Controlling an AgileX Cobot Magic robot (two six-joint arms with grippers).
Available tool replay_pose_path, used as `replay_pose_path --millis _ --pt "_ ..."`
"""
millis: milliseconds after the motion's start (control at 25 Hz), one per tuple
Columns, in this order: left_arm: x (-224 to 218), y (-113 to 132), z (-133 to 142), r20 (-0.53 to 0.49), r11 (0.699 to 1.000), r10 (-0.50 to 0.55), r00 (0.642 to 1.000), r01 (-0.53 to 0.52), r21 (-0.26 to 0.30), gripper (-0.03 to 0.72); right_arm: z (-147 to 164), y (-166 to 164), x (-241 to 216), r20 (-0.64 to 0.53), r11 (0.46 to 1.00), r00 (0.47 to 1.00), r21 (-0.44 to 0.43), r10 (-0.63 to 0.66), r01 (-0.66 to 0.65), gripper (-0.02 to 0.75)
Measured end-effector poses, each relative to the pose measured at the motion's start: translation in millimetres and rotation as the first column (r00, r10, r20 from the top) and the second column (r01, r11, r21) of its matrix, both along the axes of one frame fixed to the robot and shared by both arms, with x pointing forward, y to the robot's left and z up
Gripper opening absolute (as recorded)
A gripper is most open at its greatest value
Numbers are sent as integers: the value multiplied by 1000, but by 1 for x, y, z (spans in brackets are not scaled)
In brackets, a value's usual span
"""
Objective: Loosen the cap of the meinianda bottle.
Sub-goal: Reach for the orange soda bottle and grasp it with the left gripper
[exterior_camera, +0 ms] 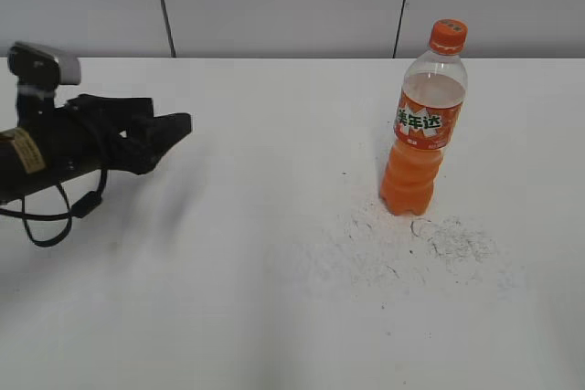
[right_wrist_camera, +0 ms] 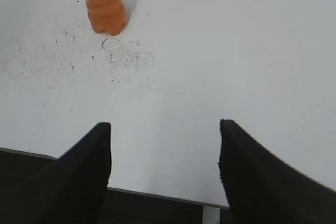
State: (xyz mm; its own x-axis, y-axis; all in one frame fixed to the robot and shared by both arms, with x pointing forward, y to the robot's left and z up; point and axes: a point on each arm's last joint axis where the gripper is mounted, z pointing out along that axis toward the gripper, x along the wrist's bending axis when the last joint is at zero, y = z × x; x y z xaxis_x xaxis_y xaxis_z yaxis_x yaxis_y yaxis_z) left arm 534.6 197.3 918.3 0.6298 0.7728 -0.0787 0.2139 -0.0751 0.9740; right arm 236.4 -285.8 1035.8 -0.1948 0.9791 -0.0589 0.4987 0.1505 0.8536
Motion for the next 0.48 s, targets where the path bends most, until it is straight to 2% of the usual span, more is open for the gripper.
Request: replay_pose_path --millis 120,240,480 --pt "19 -17 -5 3 987 -162 987 162 -11 554 0 0 0 0 1000 1000 0 0 0 477" --pt "39 -31 -5 4 948 -317 948 317 -2 551 0 0 0 0 1000 1000 0 0 0 477" --pt "73 -58 -11 -31 828 -559 829 560 28 550 0 0 0 0 1000 1000 0 0 0 477"
